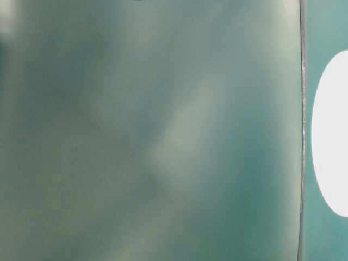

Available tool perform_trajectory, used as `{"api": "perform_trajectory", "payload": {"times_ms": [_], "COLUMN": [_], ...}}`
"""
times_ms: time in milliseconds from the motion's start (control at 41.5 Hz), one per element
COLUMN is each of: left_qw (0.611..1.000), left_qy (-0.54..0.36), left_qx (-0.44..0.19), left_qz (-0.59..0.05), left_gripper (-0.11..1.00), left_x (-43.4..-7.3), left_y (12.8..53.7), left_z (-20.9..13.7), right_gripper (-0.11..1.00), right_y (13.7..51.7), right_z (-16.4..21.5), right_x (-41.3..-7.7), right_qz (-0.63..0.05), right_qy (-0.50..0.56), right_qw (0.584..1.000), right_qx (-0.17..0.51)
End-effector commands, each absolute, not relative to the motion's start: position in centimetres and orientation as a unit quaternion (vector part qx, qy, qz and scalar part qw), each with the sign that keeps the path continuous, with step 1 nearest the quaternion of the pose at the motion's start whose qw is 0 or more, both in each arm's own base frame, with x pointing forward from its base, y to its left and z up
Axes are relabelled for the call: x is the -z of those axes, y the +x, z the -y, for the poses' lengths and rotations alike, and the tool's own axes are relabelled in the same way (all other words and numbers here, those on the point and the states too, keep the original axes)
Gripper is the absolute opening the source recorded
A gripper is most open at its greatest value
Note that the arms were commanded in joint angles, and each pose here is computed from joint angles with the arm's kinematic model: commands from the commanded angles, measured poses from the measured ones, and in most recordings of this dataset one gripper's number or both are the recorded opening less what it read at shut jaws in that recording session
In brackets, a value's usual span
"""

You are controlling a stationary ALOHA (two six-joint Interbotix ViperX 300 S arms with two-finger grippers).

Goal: Scoop the yellow hexagonal prism block from the bowl with a spoon using the right arm.

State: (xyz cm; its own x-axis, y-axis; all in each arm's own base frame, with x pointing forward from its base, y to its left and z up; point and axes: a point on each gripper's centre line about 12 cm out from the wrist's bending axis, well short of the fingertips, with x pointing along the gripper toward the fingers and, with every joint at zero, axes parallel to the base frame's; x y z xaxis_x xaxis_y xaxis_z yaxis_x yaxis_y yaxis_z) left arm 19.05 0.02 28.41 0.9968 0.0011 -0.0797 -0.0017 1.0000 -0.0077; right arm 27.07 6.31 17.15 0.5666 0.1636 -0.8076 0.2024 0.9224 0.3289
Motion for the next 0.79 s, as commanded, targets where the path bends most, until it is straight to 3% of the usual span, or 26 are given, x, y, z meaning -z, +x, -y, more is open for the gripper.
{"api": "perform_trajectory", "payload": {"times_ms": [0,770], "left_qw": [1.000,1.000], "left_qy": [-0.003,-0.003], "left_qx": [-0.001,-0.001], "left_qz": [-0.025,-0.025], "left_gripper": [0.02,0.02], "left_x": [-29.6,-29.6], "left_y": [19.3,19.3], "left_z": [-0.1,-0.1], "right_gripper": [0.10,0.10], "right_y": [27.0,27.1], "right_z": [-6.5,-7.2], "right_x": [-17.3,-15.0], "right_qz": [-0.445,-0.454], "right_qy": [0.206,0.211], "right_qw": [0.871,0.866], "right_qx": [0.005,0.007]}}
